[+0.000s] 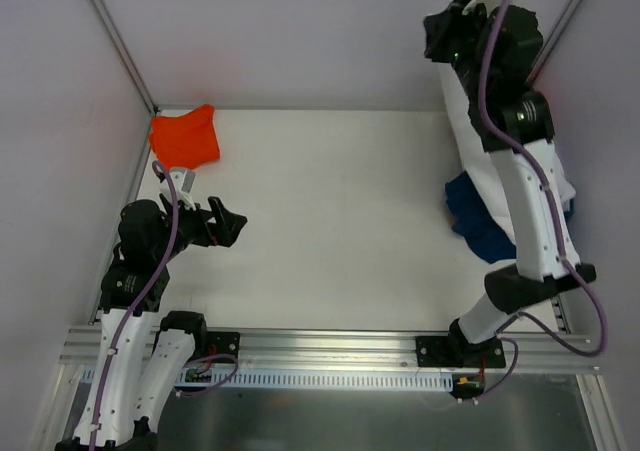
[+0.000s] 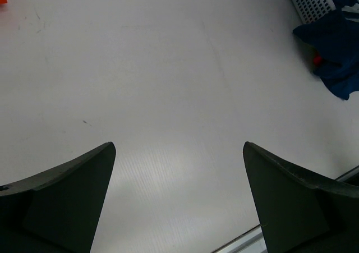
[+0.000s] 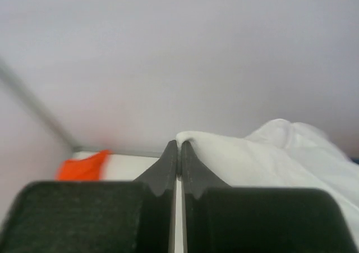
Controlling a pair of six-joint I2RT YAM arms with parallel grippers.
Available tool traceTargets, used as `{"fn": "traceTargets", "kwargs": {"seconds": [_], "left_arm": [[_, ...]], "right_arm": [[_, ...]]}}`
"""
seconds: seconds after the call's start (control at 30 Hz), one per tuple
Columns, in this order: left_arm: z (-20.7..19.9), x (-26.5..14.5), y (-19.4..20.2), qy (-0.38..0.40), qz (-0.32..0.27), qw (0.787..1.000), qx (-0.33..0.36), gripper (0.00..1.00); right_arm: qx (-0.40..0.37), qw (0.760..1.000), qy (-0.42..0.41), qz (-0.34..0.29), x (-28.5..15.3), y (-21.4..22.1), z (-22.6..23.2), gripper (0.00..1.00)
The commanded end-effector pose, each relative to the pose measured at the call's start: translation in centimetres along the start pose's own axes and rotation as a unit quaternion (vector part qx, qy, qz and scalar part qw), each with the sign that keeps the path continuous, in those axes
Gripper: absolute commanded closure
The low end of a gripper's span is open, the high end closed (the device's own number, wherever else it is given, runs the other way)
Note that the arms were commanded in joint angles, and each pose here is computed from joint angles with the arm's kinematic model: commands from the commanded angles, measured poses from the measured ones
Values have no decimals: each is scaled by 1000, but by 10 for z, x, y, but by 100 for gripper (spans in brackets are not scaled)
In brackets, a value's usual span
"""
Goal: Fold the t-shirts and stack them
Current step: Grab crumpled tshirt from bin with the right arm, then move the tshirt to the center of the board
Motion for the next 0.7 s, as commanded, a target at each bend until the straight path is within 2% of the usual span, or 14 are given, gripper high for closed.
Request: {"fn": "traceTargets", "kwargs": {"seconds": [0.0,0.03,0.07,0.1,0.13,0.2,0.23,0.37,0.43,0.5,0.53,0.57,0.63,0.67], "left_arm": [[-5,-3,-6,13,-14,1000,21,1],[-5,-3,-6,12,-15,1000,21,1],[-5,-3,-7,9,-15,1000,20,1],[-5,-3,-7,9,-15,1000,20,1],[-4,-3,-6,8,-15,1000,20,1],[-5,-4,-7,9,-17,1000,22,1],[-4,-4,-7,6,-21,1000,22,1],[-4,-8,-8,-1,-32,999,26,1],[-3,-10,-10,-6,-40,999,29,1],[-3,-11,-9,-6,-42,999,30,1],[-3,-11,-9,-6,-42,999,30,1],[-4,-11,-10,-5,-44,999,31,1],[-4,-10,-9,-1,-41,999,31,1],[-4,-10,-9,-1,-37,999,30,1]], "right_arm": [[-12,991,-115,-73,-119,-67,55,100],[-17,987,-142,-76,-134,-69,69,100],[-22,976,-206,-72,-161,-65,104,99],[-47,972,-216,-83,-177,-68,112,99],[-59,956,-276,-78,-205,-64,141,100],[-76,951,-286,-89,-228,-70,152,100],[-110,939,-314,-89,-242,-64,173,100],[-152,952,-262,-57,-246,-49,167,100],[-173,955,-238,-26,-244,-18,157,100],[-147,965,-219,-13,-243,3,152,99],[-168,962,-213,12,-237,41,157,100],[-138,968,-208,16,-241,46,144,100],[-148,969,-190,46,-234,82,138,100],[-139,971,-186,49,-236,86,130,100]]}}
Point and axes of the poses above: each gripper's point midway between its finger pads, its own x axis out along the fingers, its own z axis along the line the jaws close on, y = z × x, the point moved 7 cm from there along -x, back along the fingers, and after that the axes turned 8 degrees about -x, right-handed, at the moved point
